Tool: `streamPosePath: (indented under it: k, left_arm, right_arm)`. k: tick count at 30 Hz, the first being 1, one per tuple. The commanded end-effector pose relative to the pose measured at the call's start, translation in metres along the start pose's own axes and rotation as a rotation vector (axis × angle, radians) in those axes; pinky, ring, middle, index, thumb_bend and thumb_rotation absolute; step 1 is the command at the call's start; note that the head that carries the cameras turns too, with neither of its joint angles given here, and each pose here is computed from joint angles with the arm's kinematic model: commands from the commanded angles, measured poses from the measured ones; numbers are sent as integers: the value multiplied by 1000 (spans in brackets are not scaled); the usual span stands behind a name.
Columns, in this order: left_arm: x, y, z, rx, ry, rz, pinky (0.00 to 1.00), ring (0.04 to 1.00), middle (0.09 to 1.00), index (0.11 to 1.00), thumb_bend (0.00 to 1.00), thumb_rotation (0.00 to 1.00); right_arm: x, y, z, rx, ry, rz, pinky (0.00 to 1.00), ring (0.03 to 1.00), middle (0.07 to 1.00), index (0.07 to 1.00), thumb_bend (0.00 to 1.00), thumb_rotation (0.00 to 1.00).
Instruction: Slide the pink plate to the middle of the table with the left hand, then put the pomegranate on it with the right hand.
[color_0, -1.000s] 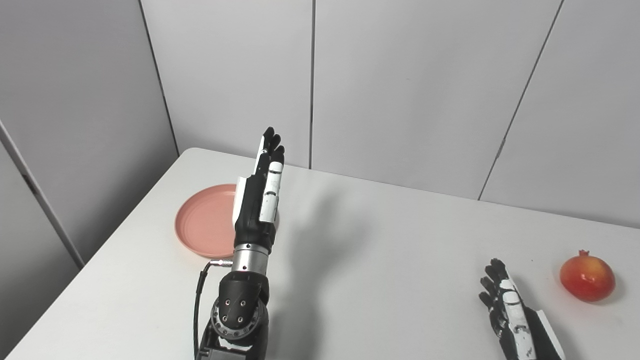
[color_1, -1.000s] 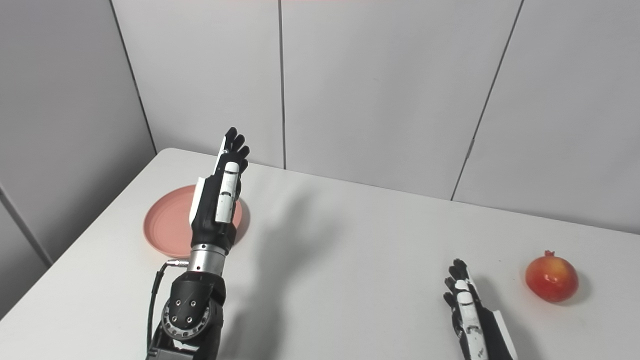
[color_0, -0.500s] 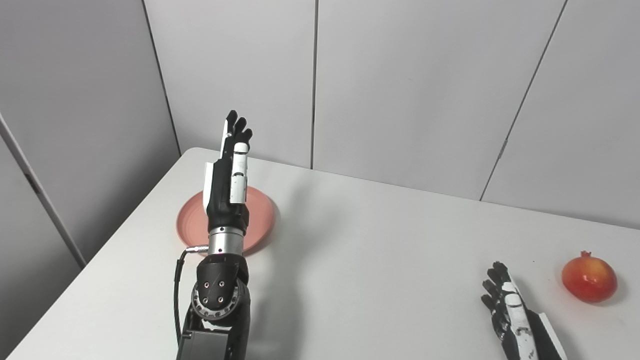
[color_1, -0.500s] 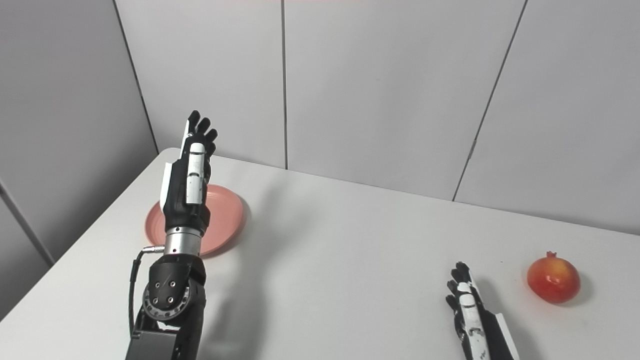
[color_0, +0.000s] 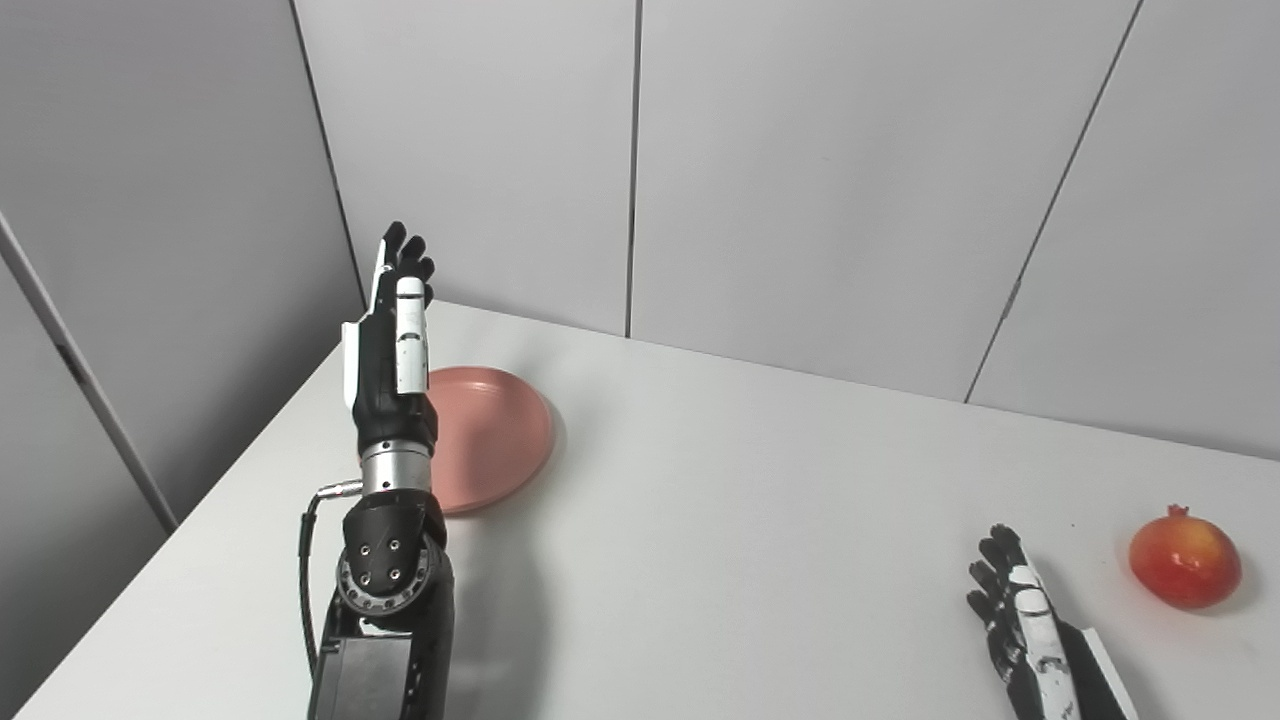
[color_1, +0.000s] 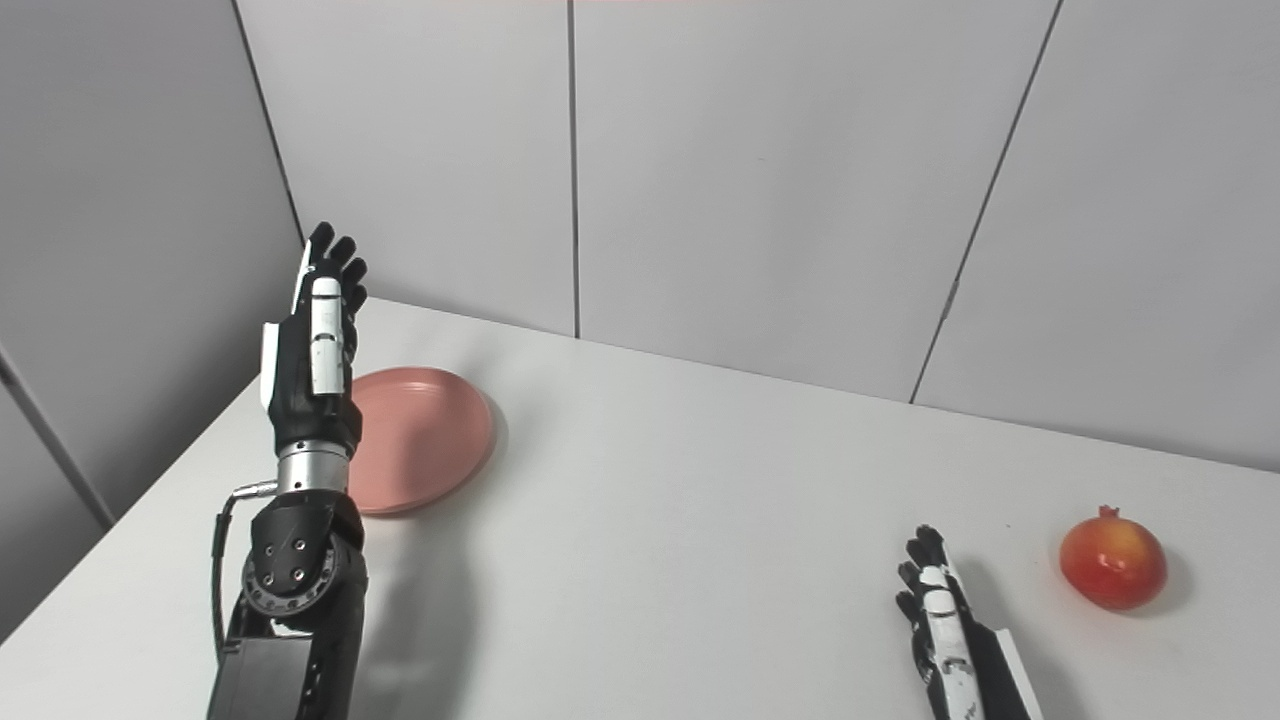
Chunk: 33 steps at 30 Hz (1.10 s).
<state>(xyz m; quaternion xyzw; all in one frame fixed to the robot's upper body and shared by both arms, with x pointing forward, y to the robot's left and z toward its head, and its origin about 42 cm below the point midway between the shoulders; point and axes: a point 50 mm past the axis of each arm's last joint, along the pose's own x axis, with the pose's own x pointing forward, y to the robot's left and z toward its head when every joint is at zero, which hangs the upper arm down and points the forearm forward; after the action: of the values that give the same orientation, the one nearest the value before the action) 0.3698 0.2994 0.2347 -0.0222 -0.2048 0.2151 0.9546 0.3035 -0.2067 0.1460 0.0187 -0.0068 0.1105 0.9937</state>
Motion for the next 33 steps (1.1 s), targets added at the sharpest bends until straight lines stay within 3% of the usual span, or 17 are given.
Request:
streamPosePath:
  k: [1, 33]
  left_arm:
    - [17, -1, 19, -29, -95, 16, 965, 944, 953, 940, 451, 1000]
    - [27, 52, -7, -66, -15, 125, 947, 933, 935, 908, 395, 1000]
  right_arm:
    - [2, -1, 15, -12, -80, 12, 1000, 1000, 1000, 997, 164, 1000]
    - [0, -4, 13, -18, -76, 12, 1000, 1000, 1000, 995, 163, 1000]
